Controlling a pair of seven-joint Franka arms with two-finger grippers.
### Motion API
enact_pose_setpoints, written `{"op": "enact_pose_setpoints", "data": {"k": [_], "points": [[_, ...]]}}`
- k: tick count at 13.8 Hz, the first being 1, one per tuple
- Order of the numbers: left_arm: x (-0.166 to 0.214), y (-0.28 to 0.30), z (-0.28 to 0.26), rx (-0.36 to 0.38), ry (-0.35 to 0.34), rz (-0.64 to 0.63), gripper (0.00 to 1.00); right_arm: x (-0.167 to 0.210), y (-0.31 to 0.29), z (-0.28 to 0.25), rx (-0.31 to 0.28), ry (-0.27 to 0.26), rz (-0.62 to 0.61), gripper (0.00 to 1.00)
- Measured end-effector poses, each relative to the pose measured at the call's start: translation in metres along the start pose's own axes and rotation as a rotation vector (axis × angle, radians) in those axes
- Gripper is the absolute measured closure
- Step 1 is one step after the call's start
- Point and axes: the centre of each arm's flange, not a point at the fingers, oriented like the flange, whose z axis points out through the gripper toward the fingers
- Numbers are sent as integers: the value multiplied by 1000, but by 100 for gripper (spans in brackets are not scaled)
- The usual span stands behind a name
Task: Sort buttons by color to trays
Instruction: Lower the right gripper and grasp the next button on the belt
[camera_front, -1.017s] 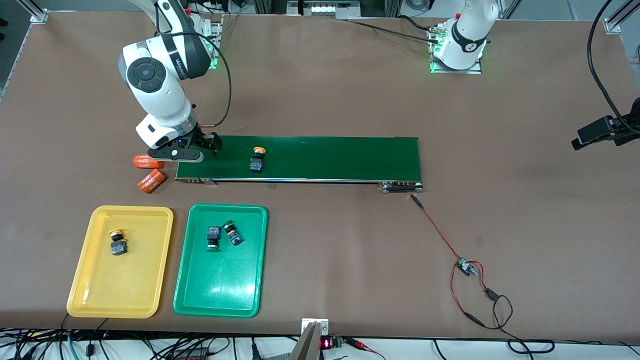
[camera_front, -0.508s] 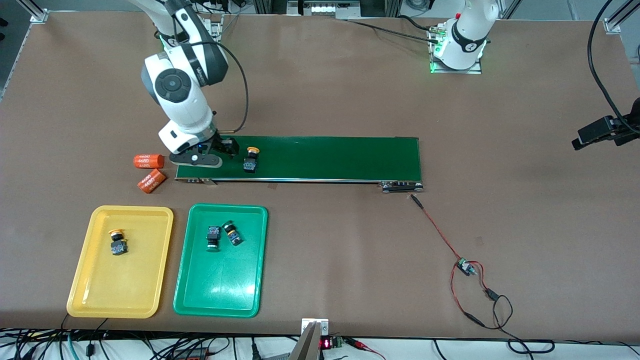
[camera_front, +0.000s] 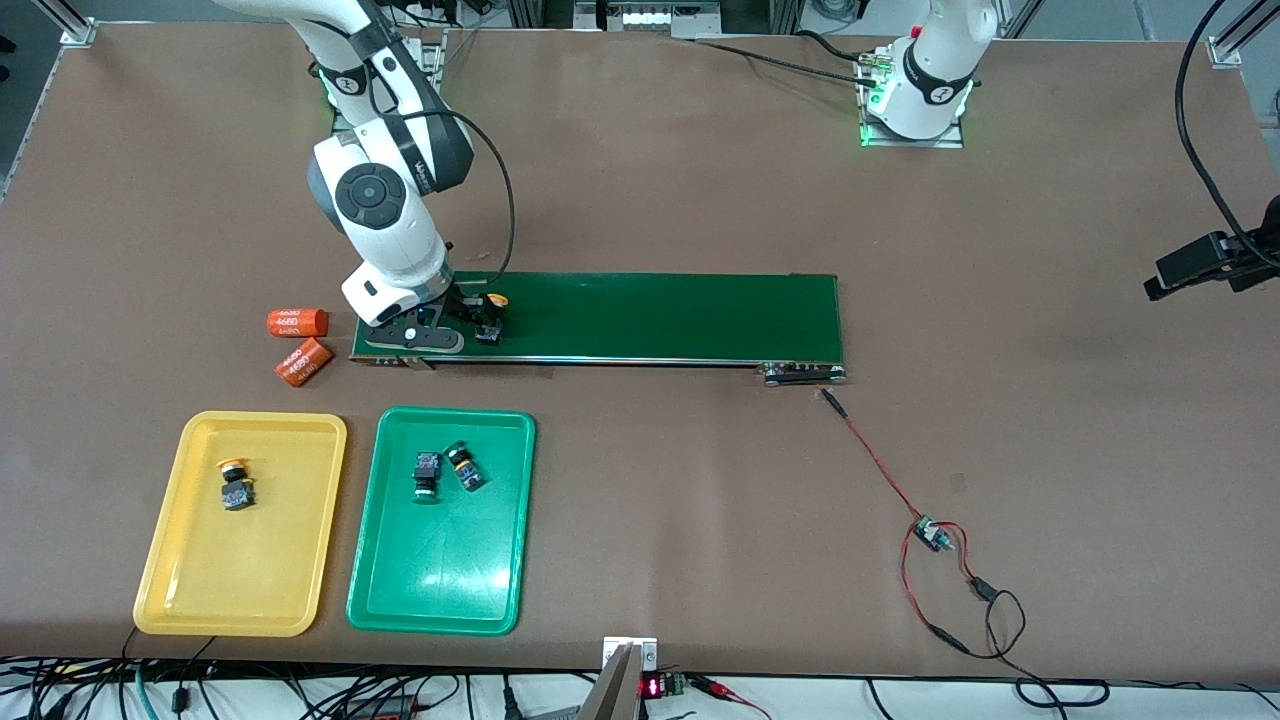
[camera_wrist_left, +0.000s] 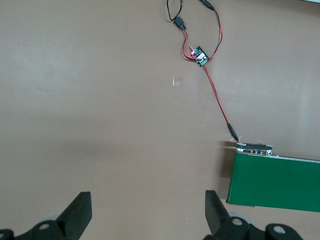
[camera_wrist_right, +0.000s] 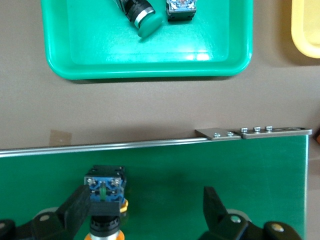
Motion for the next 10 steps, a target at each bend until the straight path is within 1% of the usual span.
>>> {"op": "enact_pose_setpoints", "data": {"k": [10], "points": [[0, 0, 0, 0, 3, -1, 0, 6, -5, 15, 10, 1, 0, 0]]}}
